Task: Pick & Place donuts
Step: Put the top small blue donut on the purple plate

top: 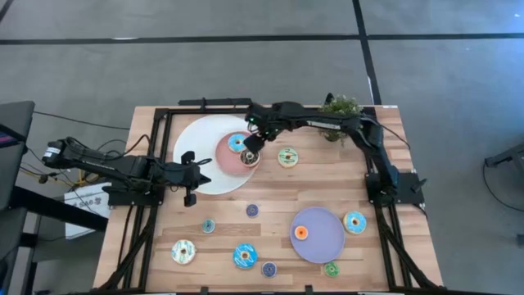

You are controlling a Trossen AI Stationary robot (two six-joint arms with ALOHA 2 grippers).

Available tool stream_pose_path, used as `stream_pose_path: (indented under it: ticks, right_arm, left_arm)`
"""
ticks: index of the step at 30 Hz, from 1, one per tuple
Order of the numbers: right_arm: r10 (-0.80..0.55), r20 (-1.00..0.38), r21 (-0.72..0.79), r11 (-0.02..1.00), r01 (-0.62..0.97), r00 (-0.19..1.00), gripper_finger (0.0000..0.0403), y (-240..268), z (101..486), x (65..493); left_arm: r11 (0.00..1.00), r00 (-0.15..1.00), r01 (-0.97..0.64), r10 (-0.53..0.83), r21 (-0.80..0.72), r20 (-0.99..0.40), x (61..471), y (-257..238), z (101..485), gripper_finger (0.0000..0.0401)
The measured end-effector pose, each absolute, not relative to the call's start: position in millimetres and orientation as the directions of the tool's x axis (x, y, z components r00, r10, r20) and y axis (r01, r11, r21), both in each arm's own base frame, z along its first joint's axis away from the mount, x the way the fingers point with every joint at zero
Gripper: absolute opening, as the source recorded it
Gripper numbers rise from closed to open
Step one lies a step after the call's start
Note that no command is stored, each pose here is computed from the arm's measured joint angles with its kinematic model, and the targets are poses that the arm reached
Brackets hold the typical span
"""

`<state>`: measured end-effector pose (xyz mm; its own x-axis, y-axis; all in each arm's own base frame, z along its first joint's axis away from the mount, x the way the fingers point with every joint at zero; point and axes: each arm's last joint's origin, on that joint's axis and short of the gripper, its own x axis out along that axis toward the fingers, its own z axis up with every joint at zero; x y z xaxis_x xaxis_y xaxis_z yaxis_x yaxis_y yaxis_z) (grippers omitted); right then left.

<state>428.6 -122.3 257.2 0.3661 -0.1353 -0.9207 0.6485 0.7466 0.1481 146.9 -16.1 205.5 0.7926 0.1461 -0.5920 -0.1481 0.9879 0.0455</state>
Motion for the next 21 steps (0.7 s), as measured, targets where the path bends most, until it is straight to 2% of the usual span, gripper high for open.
stream_pose_path:
  ticks: [5, 9, 12, 17, 21]
  right_arm:
    - [-0.133, -0.942, 0.074, 0.812, 0.579, 0.307, 0.0196, -63, 279, 418]
    - [-0.176, -0.94, -0.02, 0.882, 0.47, 0.291, 0.0145, -4, 286, 415]
    - [-0.157, -0.938, -0.03, 0.926, 0.376, 0.31, 0.0105, 40, 287, 412]
    - [-0.171, -0.938, -0.111, 0.972, 0.206, 0.302, 0.0048, 105, 266, 396]
    - [-0.199, -0.919, -0.126, 0.967, 0.223, 0.342, 0.0008, 139, 244, 371]
  left_arm:
    - [0.989, 0.793, -0.146, 0.132, 0.025, -0.594, 147, -17, 205, 0.0]
    - [0.991, 0.794, -0.135, 0.106, -0.005, -0.598, 147, -17, 205, 0.0]
    - [0.987, 0.795, -0.155, 0.106, -0.032, -0.598, 147, -17, 205, 0.0]
    - [0.983, 0.806, -0.159, 0.073, -0.096, -0.587, 148, -20, 206, 0.0]
    - [0.989, 0.838, -0.107, 0.033, -0.105, -0.545, 155, -29, 209, 0.0]
